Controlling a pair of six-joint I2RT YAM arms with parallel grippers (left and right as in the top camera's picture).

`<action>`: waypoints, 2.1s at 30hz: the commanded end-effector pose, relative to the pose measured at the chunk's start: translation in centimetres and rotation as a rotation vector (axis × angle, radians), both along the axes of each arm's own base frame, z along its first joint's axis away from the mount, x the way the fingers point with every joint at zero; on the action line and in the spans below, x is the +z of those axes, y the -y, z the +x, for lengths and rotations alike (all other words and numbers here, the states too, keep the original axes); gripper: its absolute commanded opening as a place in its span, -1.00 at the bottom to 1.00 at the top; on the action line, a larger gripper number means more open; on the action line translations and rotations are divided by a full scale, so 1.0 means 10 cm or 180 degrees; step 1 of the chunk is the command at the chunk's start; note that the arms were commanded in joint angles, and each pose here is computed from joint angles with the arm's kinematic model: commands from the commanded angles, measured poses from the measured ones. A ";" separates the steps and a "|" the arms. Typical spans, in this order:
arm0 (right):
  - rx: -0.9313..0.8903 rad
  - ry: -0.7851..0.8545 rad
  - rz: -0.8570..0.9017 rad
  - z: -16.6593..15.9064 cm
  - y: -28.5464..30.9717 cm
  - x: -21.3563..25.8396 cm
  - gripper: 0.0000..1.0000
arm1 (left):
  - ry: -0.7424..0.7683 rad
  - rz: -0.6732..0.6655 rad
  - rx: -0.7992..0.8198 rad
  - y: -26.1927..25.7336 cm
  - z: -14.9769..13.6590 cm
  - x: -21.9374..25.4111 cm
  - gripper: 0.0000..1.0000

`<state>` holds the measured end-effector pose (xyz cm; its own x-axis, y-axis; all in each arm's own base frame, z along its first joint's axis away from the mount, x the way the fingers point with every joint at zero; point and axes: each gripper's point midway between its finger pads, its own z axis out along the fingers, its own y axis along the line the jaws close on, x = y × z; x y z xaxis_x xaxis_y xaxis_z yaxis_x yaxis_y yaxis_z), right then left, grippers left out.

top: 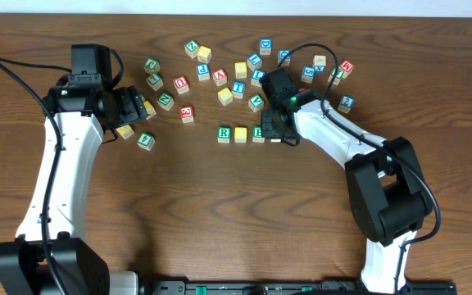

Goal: Spell out ROBOT
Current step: 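Carry the yellow O block right of B and release it, then lift the right gripper and move it over the upper-right pile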

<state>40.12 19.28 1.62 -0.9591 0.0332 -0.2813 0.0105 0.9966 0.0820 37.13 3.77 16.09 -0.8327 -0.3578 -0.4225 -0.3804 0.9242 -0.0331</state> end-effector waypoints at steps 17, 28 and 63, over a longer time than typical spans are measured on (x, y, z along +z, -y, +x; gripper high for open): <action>-0.0013 -0.0002 -0.0043 -0.02 0.00 -0.04 -0.14 | 0.0075 0.0033 -0.0011 -0.02 0.05 0.09 0.80; -0.0014 0.0034 -0.0022 0.02 -0.02 0.02 -0.21 | 0.0073 0.0032 -0.0011 -0.02 0.04 0.09 0.81; 0.0608 0.1163 0.0689 0.30 -0.27 2.23 0.11 | 0.0216 0.0040 -0.0019 -0.02 0.14 0.14 0.81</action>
